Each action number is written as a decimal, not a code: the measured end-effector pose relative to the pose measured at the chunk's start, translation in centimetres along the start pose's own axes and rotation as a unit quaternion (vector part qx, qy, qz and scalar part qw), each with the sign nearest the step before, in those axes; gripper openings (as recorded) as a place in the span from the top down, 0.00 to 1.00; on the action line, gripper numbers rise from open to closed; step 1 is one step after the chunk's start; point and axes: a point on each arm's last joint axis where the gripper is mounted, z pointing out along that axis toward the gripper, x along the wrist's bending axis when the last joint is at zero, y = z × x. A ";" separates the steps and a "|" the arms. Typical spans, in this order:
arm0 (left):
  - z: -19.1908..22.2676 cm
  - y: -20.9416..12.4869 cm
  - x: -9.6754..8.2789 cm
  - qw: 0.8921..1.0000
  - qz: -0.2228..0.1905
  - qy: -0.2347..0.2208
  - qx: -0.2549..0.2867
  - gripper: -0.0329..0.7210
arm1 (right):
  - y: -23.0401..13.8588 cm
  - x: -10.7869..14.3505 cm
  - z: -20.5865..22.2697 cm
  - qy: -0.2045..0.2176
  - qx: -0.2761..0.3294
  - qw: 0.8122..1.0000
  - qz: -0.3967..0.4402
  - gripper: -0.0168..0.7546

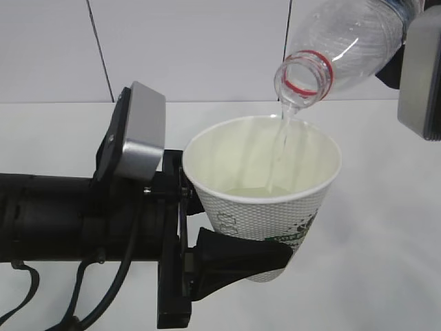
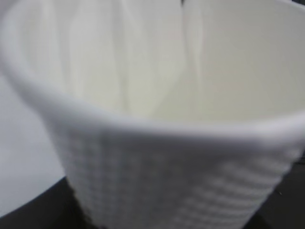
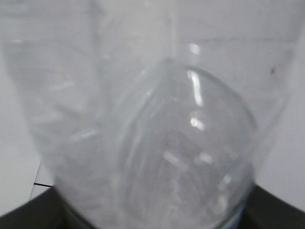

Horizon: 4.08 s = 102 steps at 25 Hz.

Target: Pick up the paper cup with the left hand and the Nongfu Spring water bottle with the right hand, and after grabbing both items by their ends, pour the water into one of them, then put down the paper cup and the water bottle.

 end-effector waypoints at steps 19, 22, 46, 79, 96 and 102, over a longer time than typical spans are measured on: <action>0.0 0.0 0.0 1.000 0.000 0.001 0.002 0.31 | 0.0 0.0 0.0 0.000 -0.001 1.000 0.000 0.41; 0.0 0.0 0.0 1.000 0.000 0.002 0.002 0.31 | 0.0 0.0 0.0 0.000 -0.001 1.000 0.000 0.41; 0.0 0.0 0.0 1.000 0.000 0.002 0.003 0.32 | 0.0 0.0 0.0 0.000 -0.001 1.000 0.000 0.41; 0.0 0.0 0.0 1.000 0.000 0.002 0.003 0.33 | 0.1 -0.3 0.0 -0.006 -0.008 1.000 -0.001 0.41; 0.0 0.0 0.0 1.000 0.000 0.002 0.003 0.33 | 0.1 -0.3 0.0 -0.006 -0.009 1.000 -0.001 0.41; 0.0 0.0 0.0 1.000 0.000 0.002 0.003 0.33 | 0.1 -0.3 0.0 -0.006 -0.009 1.000 -0.001 0.41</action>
